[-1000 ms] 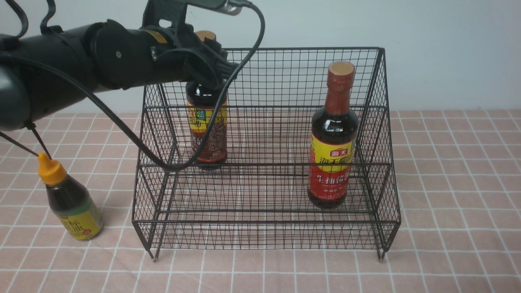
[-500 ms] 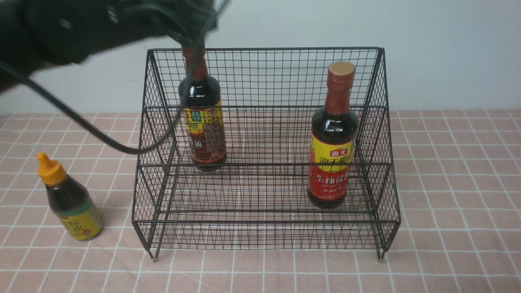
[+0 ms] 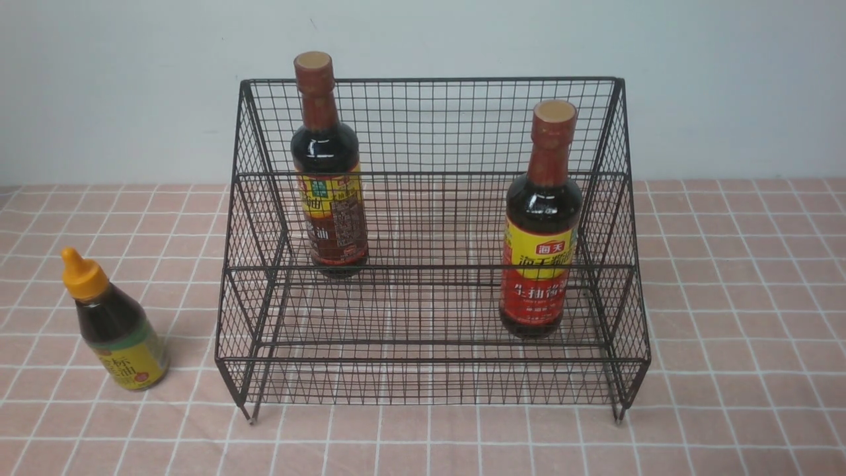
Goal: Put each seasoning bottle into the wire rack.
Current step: Use the left arm to grab the condiment bottle closest to it
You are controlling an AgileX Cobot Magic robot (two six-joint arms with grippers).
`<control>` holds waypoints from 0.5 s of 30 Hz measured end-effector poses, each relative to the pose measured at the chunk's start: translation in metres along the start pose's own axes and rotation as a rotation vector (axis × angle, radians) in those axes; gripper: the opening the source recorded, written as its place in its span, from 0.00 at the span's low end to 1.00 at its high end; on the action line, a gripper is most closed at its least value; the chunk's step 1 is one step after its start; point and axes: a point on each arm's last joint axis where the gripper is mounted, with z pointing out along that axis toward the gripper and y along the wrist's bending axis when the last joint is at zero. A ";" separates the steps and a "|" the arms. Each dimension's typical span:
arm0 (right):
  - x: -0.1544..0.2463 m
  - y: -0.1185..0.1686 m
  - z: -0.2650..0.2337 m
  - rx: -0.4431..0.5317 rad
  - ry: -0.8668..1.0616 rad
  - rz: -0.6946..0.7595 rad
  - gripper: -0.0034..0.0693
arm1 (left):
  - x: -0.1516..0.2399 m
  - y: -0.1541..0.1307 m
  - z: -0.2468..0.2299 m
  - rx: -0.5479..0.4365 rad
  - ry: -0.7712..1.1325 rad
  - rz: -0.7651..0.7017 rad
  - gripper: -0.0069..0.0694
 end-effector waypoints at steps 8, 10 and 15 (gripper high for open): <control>0.000 0.000 0.000 0.000 0.000 0.000 0.03 | 0.052 0.010 -0.049 -0.114 0.043 -0.041 0.08; 0.000 0.000 0.000 0.000 0.000 0.000 0.03 | 0.067 0.011 -0.052 -0.122 0.064 -0.050 0.08; 0.000 0.000 0.000 0.000 0.000 0.000 0.03 | 0.105 0.013 -0.043 -0.132 0.165 -0.074 0.08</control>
